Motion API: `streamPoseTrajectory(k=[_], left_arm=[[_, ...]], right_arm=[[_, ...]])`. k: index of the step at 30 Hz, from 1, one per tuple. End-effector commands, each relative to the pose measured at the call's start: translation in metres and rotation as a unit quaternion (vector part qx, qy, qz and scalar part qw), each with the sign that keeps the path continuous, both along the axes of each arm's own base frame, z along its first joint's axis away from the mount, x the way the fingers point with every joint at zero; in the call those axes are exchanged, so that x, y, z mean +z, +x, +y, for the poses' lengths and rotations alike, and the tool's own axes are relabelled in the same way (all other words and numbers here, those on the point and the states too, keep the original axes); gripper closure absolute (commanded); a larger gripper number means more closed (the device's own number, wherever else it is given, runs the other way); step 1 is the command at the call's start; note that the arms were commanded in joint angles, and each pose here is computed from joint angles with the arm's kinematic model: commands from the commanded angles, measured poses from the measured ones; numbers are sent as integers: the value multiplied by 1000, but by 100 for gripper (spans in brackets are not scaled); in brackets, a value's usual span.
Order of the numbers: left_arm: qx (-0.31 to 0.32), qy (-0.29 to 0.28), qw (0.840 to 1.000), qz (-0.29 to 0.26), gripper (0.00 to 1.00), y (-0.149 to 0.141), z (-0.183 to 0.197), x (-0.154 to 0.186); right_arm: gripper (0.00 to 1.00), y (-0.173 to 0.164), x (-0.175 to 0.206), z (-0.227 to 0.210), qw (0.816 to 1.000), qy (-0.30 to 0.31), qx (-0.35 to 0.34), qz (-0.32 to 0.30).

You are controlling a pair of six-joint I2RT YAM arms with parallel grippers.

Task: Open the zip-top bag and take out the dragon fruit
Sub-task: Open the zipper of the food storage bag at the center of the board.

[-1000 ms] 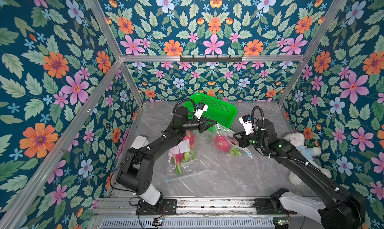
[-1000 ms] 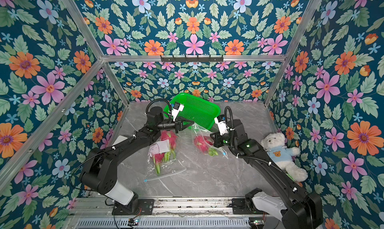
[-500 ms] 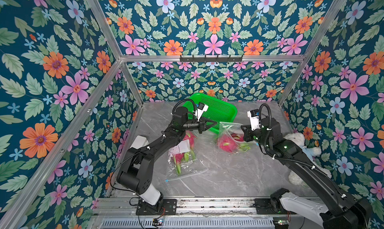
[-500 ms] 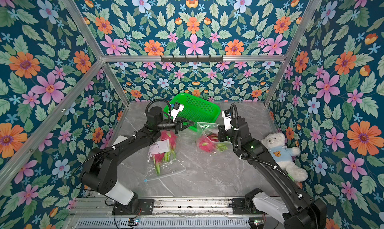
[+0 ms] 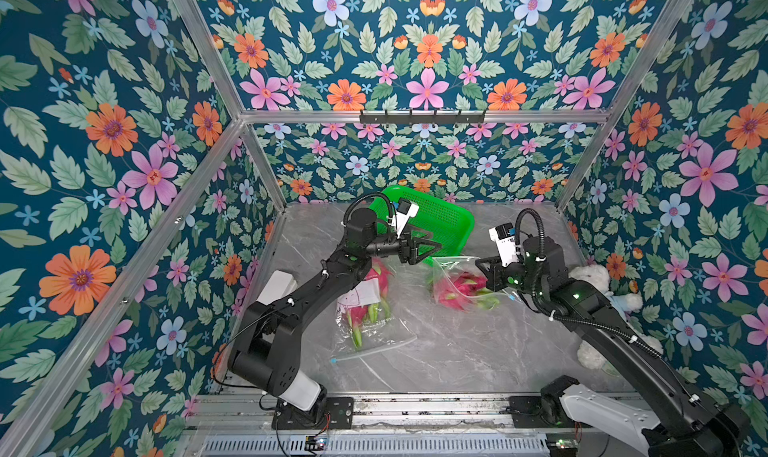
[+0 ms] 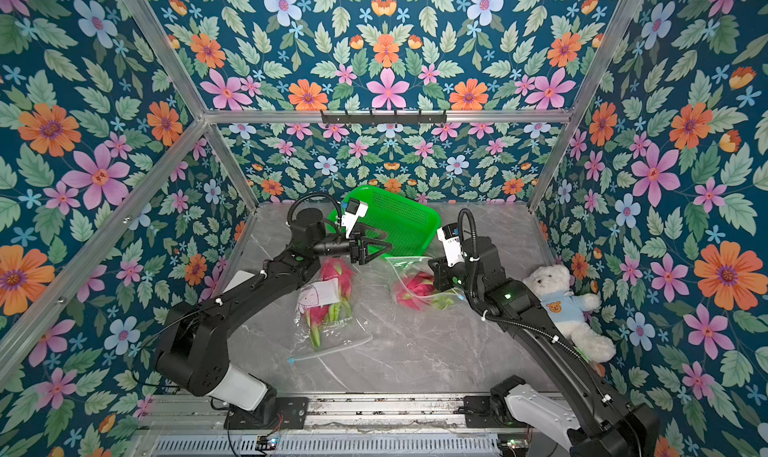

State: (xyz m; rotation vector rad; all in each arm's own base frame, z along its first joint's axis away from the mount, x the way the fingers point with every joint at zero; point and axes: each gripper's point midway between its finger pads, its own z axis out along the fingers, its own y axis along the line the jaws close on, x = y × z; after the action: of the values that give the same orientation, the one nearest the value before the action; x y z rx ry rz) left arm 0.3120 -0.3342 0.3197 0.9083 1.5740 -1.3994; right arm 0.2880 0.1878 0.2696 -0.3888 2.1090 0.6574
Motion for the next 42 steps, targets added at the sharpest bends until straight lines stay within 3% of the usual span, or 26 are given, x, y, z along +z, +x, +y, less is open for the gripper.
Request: streamPoseTrajectory(k=[1, 6, 13, 15, 17, 21, 23, 25, 27, 34, 42], left_arm=[[-1, 32, 999, -22, 16, -1, -9, -5], [-32, 111, 993, -17, 16, -11, -41, -41], [-20, 143, 990, -11, 20, -1, -50, -66], [-28, 140, 990, -10, 35, 0, -53, -64], [-42, 132, 990, -6, 61, -2, -58, -62], [-58, 117, 991, -1, 100, -7, -62, -56], [-60, 109, 992, 2, 100, -9, -62, -52], [-60, 101, 993, 5, 100, -13, -61, -48], [-56, 95, 994, 6, 100, -14, -59, -45], [-51, 91, 994, 21, 100, -15, -59, -46], [-47, 81, 995, 34, 100, -16, -59, -41]], right_arm=[[100, -1, 0, 6, 1000, 6, 17, 3], [100, 2, 8, 9, 1000, 8, 22, -7], [100, -2, 22, 12, 999, 20, 35, -24], [100, -2, 23, 12, 999, 22, 35, -25], [100, 0, 22, 10, 999, 16, 28, -25], [100, 3, 19, 6, 1000, 7, 16, -21], [96, 2, 19, 2, 1000, 2, 5, -16], [77, -3, 26, -2, 1000, 3, 3, -18], [74, -14, 38, -2, 1000, 17, 11, -22], [95, -49, 48, 22, 994, 85, 75, 5], [100, -39, -3, 40, 991, 82, 72, 77]])
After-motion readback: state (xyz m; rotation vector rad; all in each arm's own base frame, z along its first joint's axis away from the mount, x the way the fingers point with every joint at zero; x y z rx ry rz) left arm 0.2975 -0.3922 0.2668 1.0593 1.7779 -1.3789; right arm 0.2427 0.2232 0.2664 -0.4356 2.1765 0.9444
